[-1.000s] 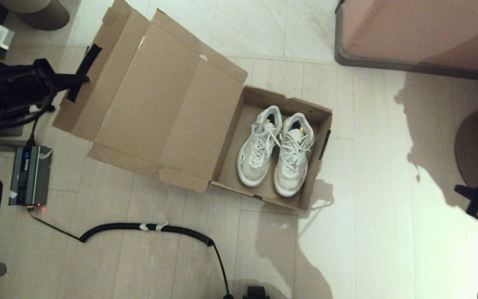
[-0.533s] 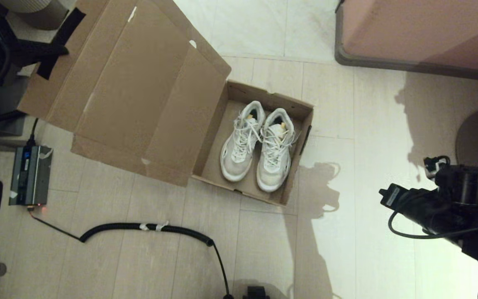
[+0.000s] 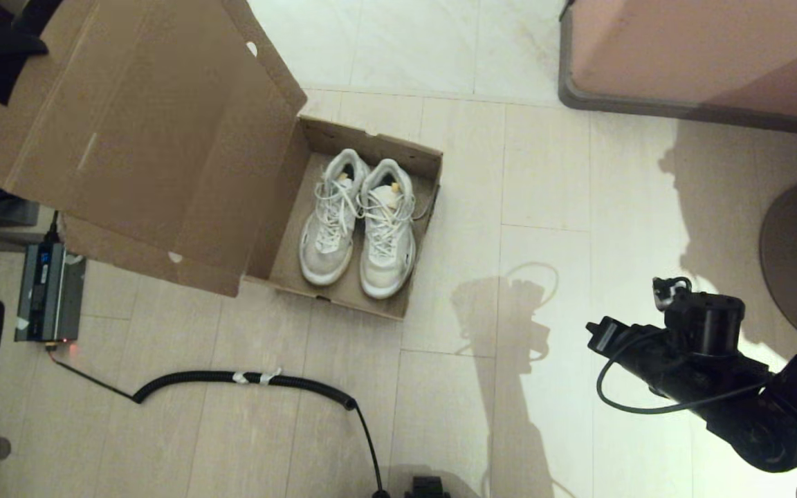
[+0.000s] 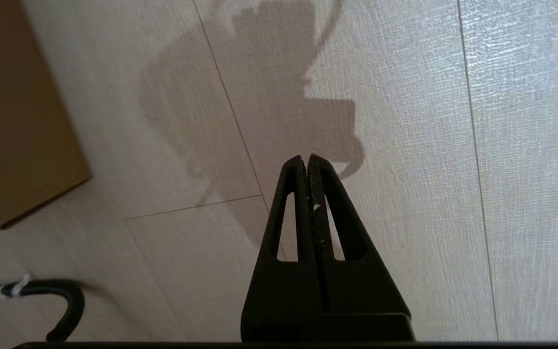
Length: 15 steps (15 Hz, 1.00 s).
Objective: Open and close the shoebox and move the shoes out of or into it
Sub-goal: Close the shoe box
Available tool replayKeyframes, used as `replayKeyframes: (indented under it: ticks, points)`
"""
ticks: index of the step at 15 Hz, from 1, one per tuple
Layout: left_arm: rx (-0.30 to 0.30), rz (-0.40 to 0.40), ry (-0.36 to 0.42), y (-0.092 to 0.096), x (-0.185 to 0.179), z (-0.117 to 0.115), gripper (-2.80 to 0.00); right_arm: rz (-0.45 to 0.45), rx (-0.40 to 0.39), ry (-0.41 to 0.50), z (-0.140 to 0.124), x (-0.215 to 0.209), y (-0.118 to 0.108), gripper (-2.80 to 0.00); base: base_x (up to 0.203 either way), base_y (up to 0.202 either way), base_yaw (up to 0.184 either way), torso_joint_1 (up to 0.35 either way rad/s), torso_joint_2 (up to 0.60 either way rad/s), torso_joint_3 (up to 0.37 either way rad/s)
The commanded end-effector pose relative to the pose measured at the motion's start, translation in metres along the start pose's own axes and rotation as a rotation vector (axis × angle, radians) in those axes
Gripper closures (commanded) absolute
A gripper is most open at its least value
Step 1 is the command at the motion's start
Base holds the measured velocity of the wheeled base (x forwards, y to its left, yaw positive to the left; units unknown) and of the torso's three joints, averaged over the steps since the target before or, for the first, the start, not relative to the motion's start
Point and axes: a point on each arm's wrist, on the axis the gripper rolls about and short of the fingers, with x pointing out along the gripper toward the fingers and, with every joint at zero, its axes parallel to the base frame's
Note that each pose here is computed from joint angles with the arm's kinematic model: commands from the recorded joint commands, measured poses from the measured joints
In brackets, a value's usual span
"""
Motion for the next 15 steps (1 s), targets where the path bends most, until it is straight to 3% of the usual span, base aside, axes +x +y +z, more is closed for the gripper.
replayKeyframes:
  ticks: [1,5,15]
  points:
    - [0.007,-0.083,0.007,-0.03,-0.011,-0.001,0.0,-0.021,-0.005,0.016,-0.011,0.006,0.0,0.0,0.0,0.0,0.0,0.0,0.0,0.0]
    - [-0.056,-0.155,0.117,-0.068,-0.021,-0.022,0.0,-0.027,-0.01,-0.005,-0.017,0.005,0.002,0.0,0.0,0.0,0.0,0.0,0.0,0.0]
    - [-0.164,-0.12,0.393,-0.055,-0.016,-0.107,0.0,-0.048,-0.013,-0.013,-0.018,0.002,0.001,0.0,0.0,0.0,0.0,0.0,0.0,0.0]
